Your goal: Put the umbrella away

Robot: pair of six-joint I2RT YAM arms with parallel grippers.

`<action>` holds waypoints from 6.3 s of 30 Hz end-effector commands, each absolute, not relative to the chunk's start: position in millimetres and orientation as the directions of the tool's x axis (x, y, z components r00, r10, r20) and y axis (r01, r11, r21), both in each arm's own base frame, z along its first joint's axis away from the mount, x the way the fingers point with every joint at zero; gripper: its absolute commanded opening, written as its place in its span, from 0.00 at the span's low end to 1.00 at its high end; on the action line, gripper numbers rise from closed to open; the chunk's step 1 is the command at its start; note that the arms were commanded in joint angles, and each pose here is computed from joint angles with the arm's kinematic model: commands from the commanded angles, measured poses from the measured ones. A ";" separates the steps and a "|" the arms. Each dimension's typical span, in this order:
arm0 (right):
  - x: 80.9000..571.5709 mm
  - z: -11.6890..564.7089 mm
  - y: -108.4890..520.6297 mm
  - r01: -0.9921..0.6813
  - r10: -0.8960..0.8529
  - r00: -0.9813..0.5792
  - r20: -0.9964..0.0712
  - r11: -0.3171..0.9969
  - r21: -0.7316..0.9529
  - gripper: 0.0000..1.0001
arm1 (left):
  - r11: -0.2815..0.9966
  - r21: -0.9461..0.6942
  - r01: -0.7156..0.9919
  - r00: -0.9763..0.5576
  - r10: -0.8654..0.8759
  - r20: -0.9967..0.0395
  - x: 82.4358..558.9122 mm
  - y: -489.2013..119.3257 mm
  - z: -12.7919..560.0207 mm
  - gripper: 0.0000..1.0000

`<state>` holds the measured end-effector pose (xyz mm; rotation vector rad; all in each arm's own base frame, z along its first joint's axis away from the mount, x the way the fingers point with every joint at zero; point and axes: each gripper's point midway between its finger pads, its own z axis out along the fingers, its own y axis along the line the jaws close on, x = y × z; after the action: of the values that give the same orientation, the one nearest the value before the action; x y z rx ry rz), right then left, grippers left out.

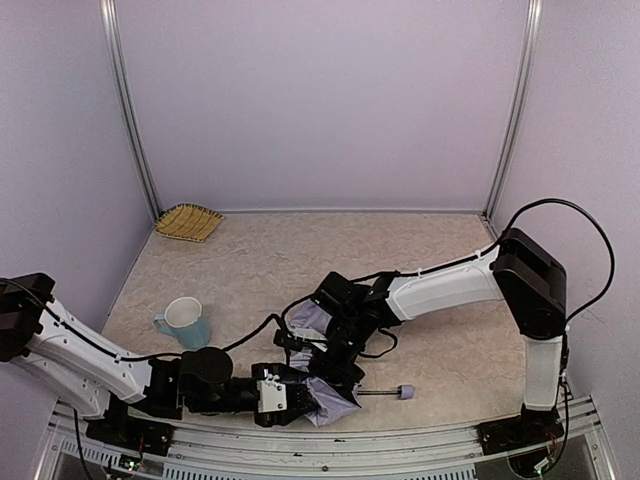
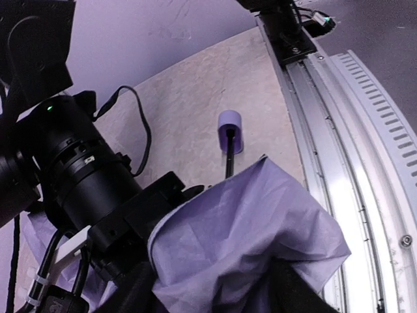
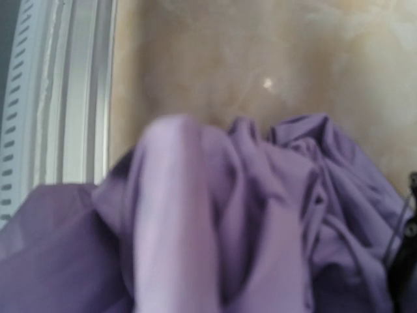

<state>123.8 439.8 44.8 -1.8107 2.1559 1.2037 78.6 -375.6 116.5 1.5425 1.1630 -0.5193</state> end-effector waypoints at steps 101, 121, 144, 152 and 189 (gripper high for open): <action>378.6 182.5 318.1 0.156 -0.967 -0.129 -0.222 0.201 -0.967 0.00 | 0.706 0.211 0.676 0.071 0.222 -0.972 182.8 -287.4 201.2 0.77; 77.9 -11.8 381.9 -0.978 -0.941 -0.149 -0.304 0.094 0.188 0.00 | 0.731 0.175 0.659 0.069 0.173 -0.983 181.0 -276.4 222.9 0.74; 53.2 -3.4 357.4 -0.723 -0.914 -0.341 -0.219 0.106 0.682 0.00 | 0.024 0.541 0.841 0.459 0.498 -0.736 88.4 -358.7 105.7 0.93; 80.6 6.3 373.9 -0.743 -0.890 -0.347 -0.297 0.066 0.667 0.12 | -0.043 0.388 0.921 0.334 0.600 -0.727 100.8 -364.2 55.2 0.81; 94.4 85.2 377.3 -0.907 -0.859 0.210 -0.467 0.007 -0.421 0.90 | 0.116 -0.500 0.858 -0.398 0.766 -0.505 122.5 -351.0 -15.6 0.24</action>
<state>88.9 374.6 119.1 -1.7128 1.7286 0.3612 137.7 -383.9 31.3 1.6516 1.9525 -1.1740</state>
